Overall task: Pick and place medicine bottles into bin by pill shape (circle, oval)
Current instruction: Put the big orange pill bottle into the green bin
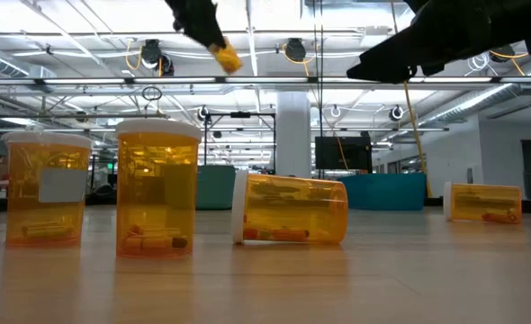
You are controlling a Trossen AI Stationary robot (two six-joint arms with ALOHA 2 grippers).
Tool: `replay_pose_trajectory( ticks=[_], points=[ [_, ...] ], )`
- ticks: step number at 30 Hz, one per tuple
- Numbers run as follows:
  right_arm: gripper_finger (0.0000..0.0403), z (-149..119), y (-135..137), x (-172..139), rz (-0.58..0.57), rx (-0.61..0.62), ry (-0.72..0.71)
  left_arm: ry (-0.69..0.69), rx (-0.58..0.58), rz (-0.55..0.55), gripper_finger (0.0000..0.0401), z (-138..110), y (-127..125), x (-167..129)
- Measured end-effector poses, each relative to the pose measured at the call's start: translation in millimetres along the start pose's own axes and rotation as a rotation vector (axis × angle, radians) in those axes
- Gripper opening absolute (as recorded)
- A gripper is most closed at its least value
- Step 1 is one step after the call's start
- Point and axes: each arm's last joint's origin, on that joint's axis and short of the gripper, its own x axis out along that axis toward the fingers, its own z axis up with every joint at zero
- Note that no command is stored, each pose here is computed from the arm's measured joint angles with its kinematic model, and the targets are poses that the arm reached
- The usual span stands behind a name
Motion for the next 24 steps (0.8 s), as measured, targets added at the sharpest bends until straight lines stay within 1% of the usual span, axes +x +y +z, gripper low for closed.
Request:
replay_pose_trajectory(
  ticks=[4,7,11,15,18,21,24],
  points=[
    [0.0336,0,0,0,-0.001,0.003,-0.022,0.104,-0.054,-0.085,0.0225,-9,24,33],
    [0.0336,1,0,0,-0.002,0.003,-0.029,0.216,-0.083,-0.118,0.0225,-23,37,63],
    [0.0336,1,0,0,-0.002,0.003,-0.031,0.355,-0.18,-0.115,0.0225,-43,52,104],
    [0.0336,1,0,0,-0.002,-0.002,-0.032,0.47,-0.255,-0.097,0.0225,-66,68,138],
    [0.0336,1,0,0,-0.003,-0.016,-0.034,0.543,-0.307,-0.083,0.0225,-83,79,159],
    [0.0336,1,0,0,-0.003,-0.018,-0.034,0.596,-0.335,-0.077,0.0225,-98,88,176],
    [0.0336,1,0,0,-0.003,-0.022,-0.034,0.632,-0.361,-0.098,0.0225,-110,92,189]
  ],
)
